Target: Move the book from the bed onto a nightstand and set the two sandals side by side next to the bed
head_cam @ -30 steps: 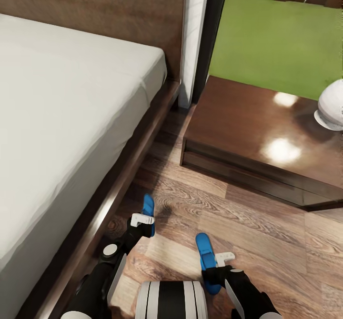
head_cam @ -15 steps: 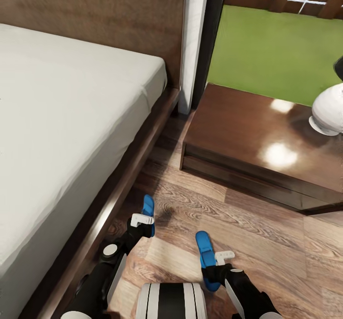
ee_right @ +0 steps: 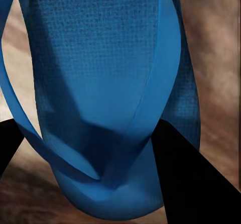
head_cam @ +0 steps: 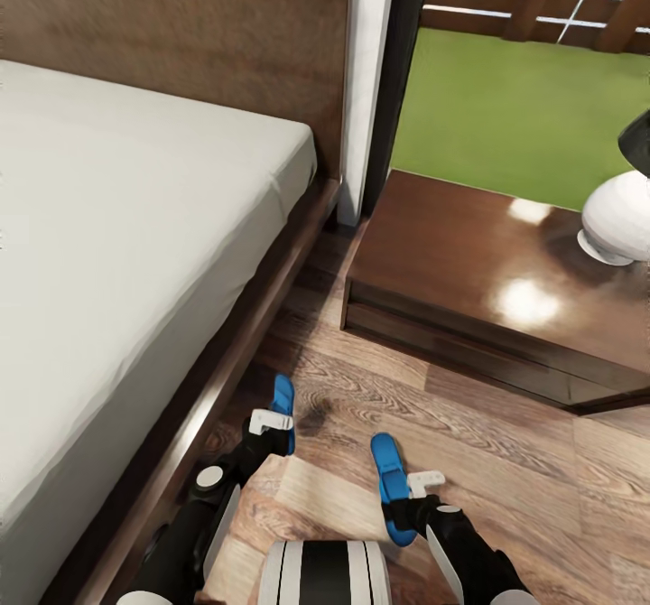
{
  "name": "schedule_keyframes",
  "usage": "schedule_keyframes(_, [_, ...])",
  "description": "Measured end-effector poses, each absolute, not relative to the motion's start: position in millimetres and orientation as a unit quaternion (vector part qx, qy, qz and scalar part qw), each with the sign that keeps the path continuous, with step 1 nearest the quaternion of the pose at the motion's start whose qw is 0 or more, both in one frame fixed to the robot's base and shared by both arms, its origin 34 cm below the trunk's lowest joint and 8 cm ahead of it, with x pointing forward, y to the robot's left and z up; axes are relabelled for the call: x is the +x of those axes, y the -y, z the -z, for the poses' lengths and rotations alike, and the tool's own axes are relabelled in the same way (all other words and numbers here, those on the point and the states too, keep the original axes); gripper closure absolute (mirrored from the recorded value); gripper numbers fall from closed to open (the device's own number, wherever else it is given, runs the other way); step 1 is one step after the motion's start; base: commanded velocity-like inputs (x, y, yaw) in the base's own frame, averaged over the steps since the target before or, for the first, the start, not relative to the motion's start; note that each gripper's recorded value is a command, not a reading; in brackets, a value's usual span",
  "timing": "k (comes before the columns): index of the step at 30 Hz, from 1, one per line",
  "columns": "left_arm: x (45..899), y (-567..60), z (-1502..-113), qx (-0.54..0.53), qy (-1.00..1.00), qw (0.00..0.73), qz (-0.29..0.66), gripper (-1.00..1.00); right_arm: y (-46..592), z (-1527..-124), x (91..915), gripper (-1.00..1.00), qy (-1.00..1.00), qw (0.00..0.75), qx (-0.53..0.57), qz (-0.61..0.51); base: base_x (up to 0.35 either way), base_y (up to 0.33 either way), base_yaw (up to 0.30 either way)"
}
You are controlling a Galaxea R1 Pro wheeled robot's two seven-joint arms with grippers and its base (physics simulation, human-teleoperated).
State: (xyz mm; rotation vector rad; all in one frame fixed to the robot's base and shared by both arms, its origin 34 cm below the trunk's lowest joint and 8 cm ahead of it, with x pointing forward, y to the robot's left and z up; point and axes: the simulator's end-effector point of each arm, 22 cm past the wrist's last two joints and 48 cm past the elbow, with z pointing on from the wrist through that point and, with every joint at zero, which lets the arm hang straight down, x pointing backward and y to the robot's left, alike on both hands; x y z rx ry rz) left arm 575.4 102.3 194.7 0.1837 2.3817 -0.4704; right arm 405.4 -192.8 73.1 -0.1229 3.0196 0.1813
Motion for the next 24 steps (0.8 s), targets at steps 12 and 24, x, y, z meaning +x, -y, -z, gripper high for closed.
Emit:
schedule_keyframes(12, [584.2, -101.1, -215.9, 0.076, -0.911, 0.361, 0.182, 1.00, 194.5, -107.5, 468.8, 1.00, -0.989, 0.129, -0.040, -0.057, 0.000, 0.000, 0.000])
schedule_keyframes(24, [589.1, -101.1, -226.4, 0.078, -0.908, 0.370, 0.181, 1.00, 194.3, -116.6, 478.2, 1.00, -0.988, 0.141, -0.039, -0.056, 0.000, 0.000, 0.000])
